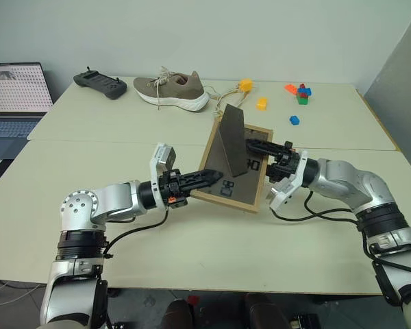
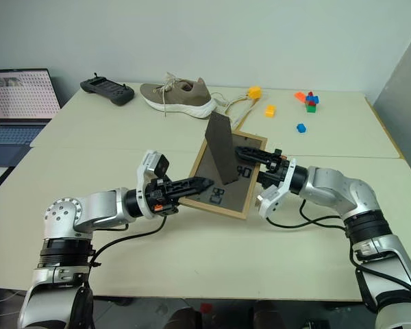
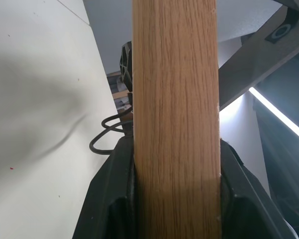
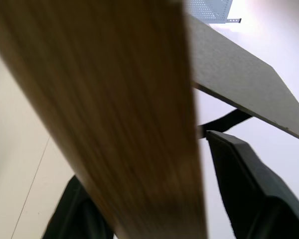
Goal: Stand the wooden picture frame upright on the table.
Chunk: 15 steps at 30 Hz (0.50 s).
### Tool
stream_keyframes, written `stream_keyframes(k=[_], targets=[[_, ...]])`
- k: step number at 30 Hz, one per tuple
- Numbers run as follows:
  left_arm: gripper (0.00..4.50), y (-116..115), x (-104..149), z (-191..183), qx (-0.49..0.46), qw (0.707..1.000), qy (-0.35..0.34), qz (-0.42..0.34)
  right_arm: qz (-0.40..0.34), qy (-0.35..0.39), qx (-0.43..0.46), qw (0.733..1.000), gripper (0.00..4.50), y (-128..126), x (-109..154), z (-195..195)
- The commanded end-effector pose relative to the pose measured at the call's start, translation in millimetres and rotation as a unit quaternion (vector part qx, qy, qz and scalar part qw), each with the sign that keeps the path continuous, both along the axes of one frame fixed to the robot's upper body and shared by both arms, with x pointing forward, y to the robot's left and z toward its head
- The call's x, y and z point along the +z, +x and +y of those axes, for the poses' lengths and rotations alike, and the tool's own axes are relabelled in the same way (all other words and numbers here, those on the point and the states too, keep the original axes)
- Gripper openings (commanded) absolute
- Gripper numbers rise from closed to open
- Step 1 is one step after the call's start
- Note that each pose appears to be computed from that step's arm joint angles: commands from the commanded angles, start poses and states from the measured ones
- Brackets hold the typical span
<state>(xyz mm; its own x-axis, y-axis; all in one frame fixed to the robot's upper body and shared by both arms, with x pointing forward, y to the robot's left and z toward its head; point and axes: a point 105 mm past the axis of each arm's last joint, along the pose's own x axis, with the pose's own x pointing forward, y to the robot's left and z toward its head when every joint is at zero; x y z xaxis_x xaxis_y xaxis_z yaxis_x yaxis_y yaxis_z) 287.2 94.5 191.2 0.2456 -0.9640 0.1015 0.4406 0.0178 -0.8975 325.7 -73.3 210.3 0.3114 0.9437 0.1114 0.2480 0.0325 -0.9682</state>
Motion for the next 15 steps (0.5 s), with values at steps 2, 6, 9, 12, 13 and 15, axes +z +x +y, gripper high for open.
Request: stream_keyframes(k=[2,6,9,12,13,15], targets=[[1.29,-9,6,-4,-0.025,1.000,-0.001,-0.018,-0.038,0.019,0.002,0.999,1.41,0,21,-2],[1.29,-12,5,-5,-0.025,0.999,0.014,-0.026,-0.044,0.025,-0.001,0.999,1.32,1,26,-4],[2.09,-2,7,0,0.012,0.999,0.019,-0.034,-0.040,0.033,-0.003,0.999,1.30,1,28,-7],[2.70,14,18,14,0.064,0.997,0.004,-0.042,-0.017,0.050,-0.011,0.999,1.15,3,27,-13],[2.92,20,23,23,0.087,0.995,-0.010,-0.040,-0.009,0.047,-0.012,0.999,1.15,3,23,-17],[3.36,20,24,31,0.105,0.994,-0.010,-0.042,0.015,0.054,-0.021,0.998,1.15,5,16,-23]])
